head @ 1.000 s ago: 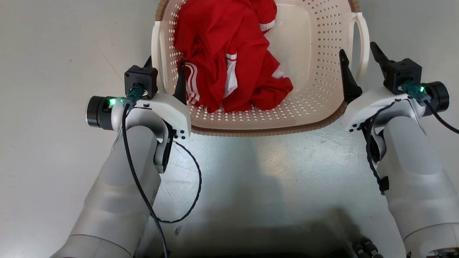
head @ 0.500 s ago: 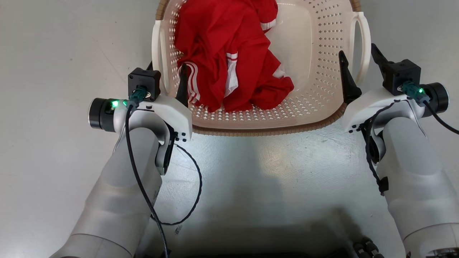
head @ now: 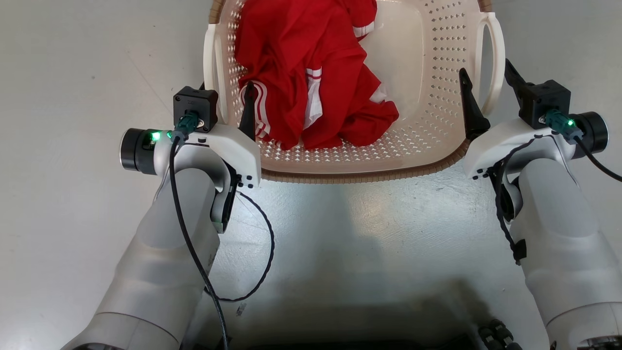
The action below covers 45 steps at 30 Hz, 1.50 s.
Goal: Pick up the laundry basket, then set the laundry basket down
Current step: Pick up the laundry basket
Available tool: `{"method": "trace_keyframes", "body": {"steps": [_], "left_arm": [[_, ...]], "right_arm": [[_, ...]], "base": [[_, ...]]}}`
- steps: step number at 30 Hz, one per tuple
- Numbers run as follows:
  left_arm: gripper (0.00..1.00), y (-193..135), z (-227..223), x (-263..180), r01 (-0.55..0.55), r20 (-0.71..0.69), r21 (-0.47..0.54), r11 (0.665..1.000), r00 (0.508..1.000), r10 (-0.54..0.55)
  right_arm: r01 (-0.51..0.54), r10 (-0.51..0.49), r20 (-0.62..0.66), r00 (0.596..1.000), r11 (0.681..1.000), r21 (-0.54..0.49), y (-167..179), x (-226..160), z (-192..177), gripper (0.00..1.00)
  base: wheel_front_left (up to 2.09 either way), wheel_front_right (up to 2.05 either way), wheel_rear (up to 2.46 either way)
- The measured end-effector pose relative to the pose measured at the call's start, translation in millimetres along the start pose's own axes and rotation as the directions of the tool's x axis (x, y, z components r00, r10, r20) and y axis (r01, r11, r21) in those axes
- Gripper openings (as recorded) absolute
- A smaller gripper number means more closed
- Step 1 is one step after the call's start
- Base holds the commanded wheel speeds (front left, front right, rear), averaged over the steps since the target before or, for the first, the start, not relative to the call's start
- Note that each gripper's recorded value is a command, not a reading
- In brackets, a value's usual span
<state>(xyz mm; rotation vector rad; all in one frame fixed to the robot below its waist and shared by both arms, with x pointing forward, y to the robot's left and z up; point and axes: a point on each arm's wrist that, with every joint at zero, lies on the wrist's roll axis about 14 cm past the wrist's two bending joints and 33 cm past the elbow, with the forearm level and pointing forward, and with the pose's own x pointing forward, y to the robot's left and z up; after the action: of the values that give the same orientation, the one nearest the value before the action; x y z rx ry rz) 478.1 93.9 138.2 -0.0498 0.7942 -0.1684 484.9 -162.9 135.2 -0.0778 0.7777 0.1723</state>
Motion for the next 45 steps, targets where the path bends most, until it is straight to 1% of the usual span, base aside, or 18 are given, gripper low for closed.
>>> {"method": "trace_keyframes", "body": {"steps": [7, 8, 9, 10, 11, 16, 27, 37, 45], "left_arm": [[0.91, -1, -2, 1, 0.003, -0.004, 0.001, 1.0, 1.0, -0.003], [0.85, -1, -1, 2, 0.004, -0.003, 0.002, 1.0, 1.0, -0.004], [0.65, -1, -1, 3, 0.006, -0.004, 0.004, 1.0, 1.0, -0.006], [0.36, -2, -1, 3, 0.008, -0.005, 0.006, 1.0, 1.0, -0.008], [0.0, -2, -1, 3, 0.009, -0.006, 0.008, 1.0, 1.0, -0.009], [0.0, -2, -1, 4, 0.007, -0.007, 0.002, 1.0, 1.0, -0.007], [0.0, -3, 10, -5, 0.006, 0.003, 0.01, 1.0, 1.0, -0.006], [0.0, -7, 16, -31, 0.01, -0.006, 0.006, 1.0, 1.0, -0.01], [0.0, -13, 23, -62, 0.01, -0.003, -0.003, 1.0, 1.0, -0.01]], "right_arm": [[0.0, 0.0, -0.002, 1.0, 1.0, 0.001, 0, 1, -1, 1.0], [-0.001, 0.001, -0.002, 1.0, 1.0, 0.0, 0, 2, -1, 1.0], [-0.003, 0.003, -0.004, 1.0, 1.0, -0.001, 1, 2, -2, 0.25], [-0.008, 0.008, -0.009, 1.0, 1.0, -0.004, 2, 2, -4, 0.0], [-0.014, 0.014, -0.018, 1.0, 1.0, -0.005, 4, 1, -6, 0.0], [-0.021, 0.022, -0.026, 0.999, 1.0, 0.021, 10, 1, -9, 0.0], [-0.048, 0.049, -0.041, 0.998, 0.999, 0.024, 17, -8, -6, 0.0], [-0.064, 0.065, -0.069, 0.996, 0.998, 0.014, 22, -28, 1, 0.0], [-0.074, 0.074, -0.075, 0.994, 0.997, 0.006, 27, -54, 13, 0.0]], "base": [[0.0, 0.0, 0.0], [0.0, 0.0, 0.0], [0.0, 0.0, 0.0], [0.0, 0.0, 0.0], [0.0, 0.0, 0.0], [0.0, 0.0, 0.0], [0.0, 0.0, 0.0], [0.0, 0.0, 0.0], [0.0, 0.0, 0.0]]}}
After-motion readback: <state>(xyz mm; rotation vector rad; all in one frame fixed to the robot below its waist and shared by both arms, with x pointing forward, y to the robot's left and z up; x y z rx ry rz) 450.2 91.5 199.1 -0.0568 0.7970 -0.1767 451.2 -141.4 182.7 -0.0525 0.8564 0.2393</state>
